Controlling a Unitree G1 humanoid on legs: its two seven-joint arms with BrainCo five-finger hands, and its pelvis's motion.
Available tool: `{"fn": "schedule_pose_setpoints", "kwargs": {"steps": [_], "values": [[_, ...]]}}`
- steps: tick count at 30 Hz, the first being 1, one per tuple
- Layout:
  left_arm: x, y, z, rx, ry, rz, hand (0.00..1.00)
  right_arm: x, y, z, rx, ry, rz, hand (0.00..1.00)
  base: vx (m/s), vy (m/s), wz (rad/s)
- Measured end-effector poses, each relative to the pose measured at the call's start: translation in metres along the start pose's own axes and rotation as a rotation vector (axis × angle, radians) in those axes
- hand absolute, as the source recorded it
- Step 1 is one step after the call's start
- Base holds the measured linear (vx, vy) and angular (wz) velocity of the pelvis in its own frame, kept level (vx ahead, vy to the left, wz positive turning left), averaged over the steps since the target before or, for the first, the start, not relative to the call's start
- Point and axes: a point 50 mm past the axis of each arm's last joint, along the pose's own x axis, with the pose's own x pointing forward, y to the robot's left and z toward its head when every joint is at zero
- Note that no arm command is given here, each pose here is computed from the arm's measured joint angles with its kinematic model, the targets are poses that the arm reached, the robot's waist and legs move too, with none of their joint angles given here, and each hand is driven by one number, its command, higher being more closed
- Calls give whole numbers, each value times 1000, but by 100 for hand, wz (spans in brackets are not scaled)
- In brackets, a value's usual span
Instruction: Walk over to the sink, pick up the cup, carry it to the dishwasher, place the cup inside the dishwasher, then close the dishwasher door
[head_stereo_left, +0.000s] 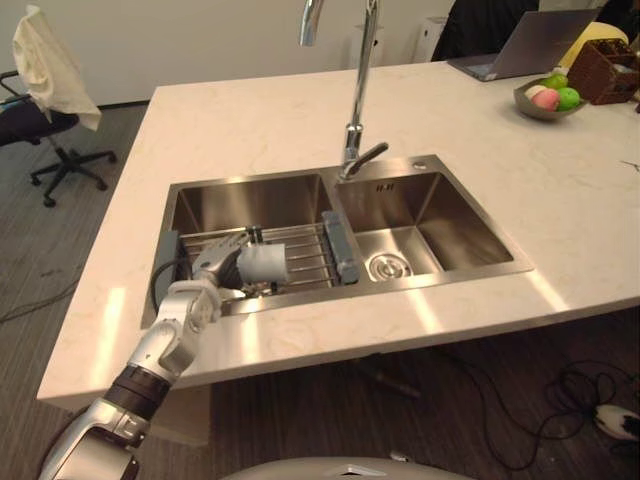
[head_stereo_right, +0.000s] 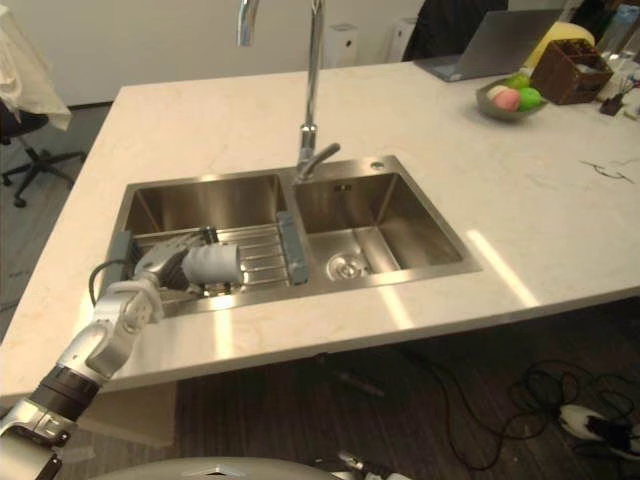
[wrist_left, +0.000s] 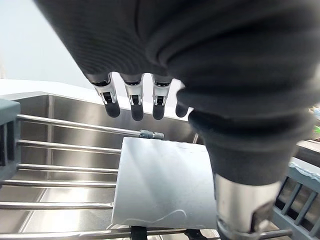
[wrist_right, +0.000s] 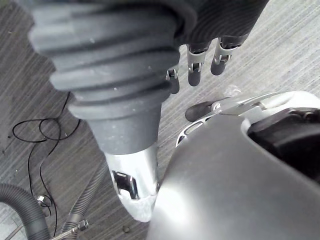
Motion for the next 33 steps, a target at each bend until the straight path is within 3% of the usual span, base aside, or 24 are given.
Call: {"fn": "schedule_pose_setpoints", "kwargs": {"steps": [33], "values": [[14,-15,-34,62,164,-114,0,0,3,-3,86,-7,17,0,-38,-30,-8]]}}
